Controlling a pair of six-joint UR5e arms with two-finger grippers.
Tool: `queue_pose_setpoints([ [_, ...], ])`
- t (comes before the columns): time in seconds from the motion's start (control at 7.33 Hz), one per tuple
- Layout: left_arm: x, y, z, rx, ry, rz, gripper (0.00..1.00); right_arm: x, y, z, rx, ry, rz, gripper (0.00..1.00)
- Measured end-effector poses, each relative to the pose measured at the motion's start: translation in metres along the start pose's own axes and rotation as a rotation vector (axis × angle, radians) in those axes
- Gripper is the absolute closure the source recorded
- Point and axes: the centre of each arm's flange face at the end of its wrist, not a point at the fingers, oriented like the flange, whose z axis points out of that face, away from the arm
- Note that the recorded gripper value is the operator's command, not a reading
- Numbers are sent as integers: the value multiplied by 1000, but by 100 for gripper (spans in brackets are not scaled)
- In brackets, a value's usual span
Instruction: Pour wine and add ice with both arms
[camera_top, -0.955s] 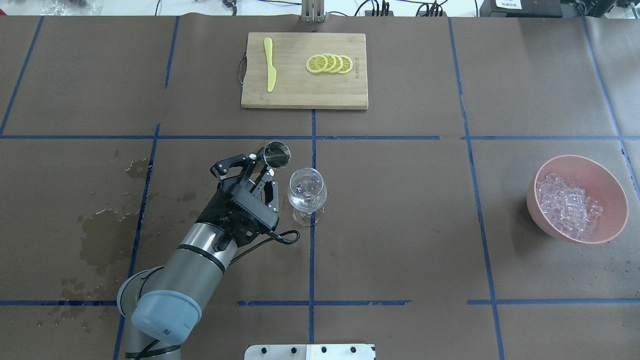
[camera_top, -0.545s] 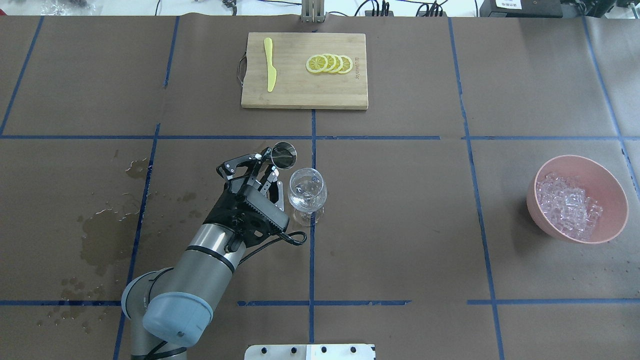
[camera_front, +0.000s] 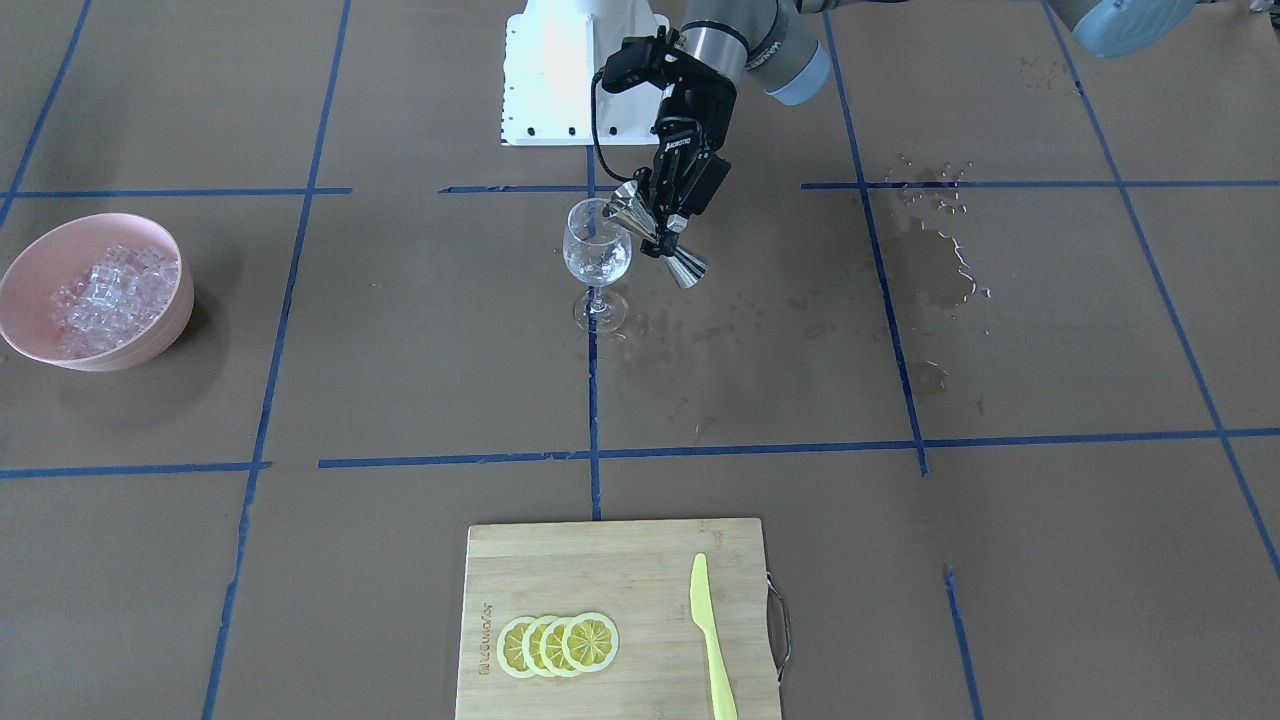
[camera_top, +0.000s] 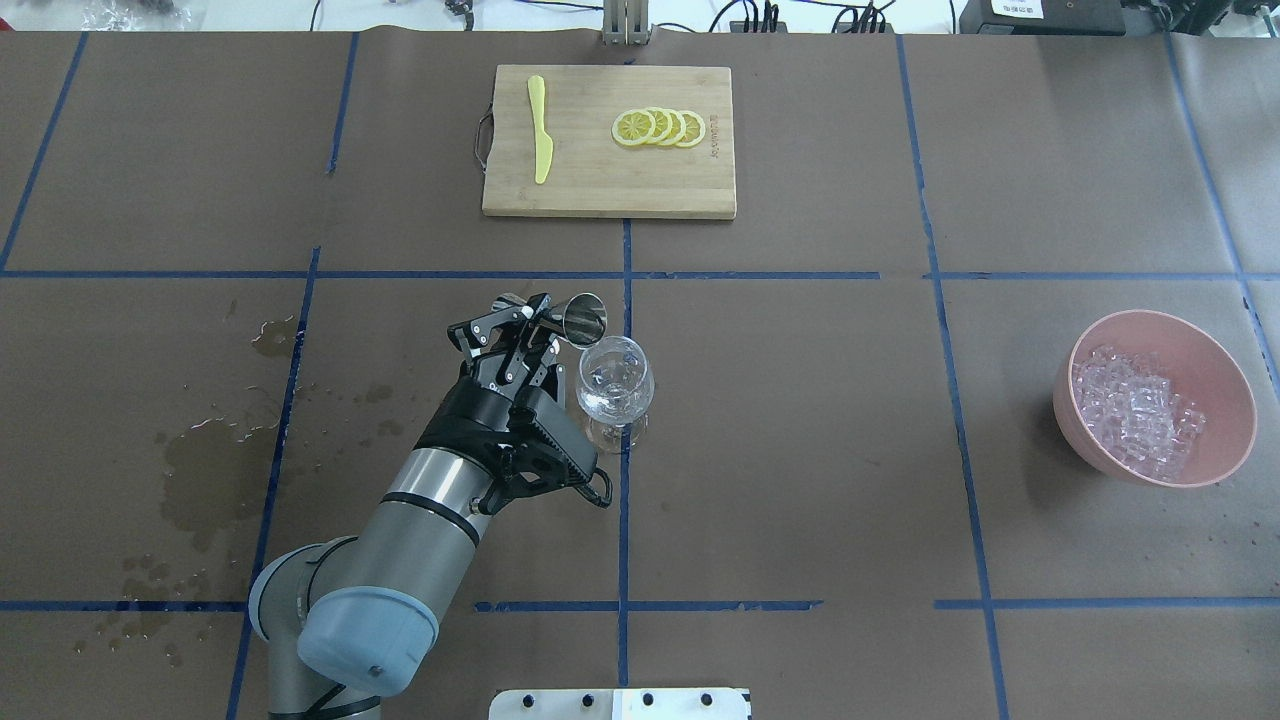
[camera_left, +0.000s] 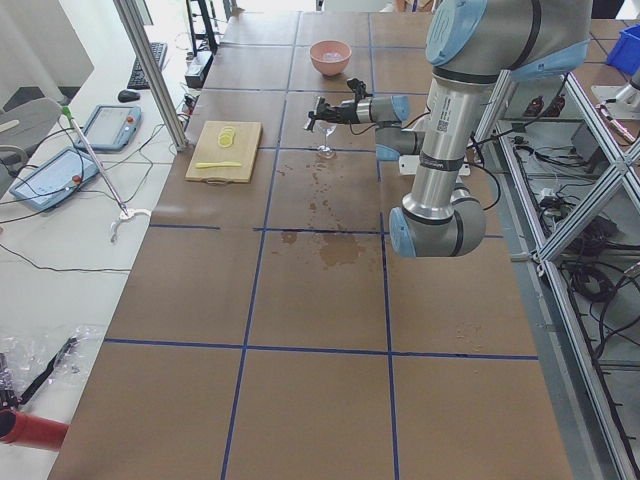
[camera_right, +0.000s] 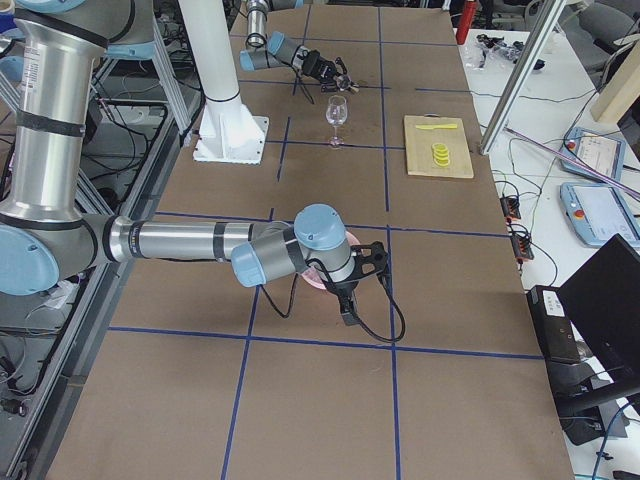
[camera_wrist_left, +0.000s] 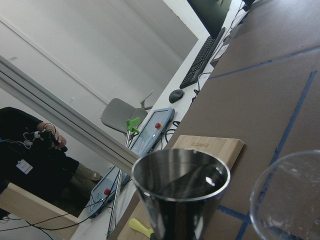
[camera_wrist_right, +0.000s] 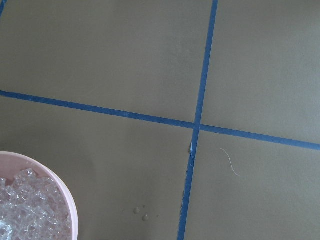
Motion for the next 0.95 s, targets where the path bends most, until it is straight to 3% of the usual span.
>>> queue_pose_setpoints([
  [0.95, -2, -7, -1, -7, -37, 314, 100, 1, 4, 1, -5, 0, 5, 0],
])
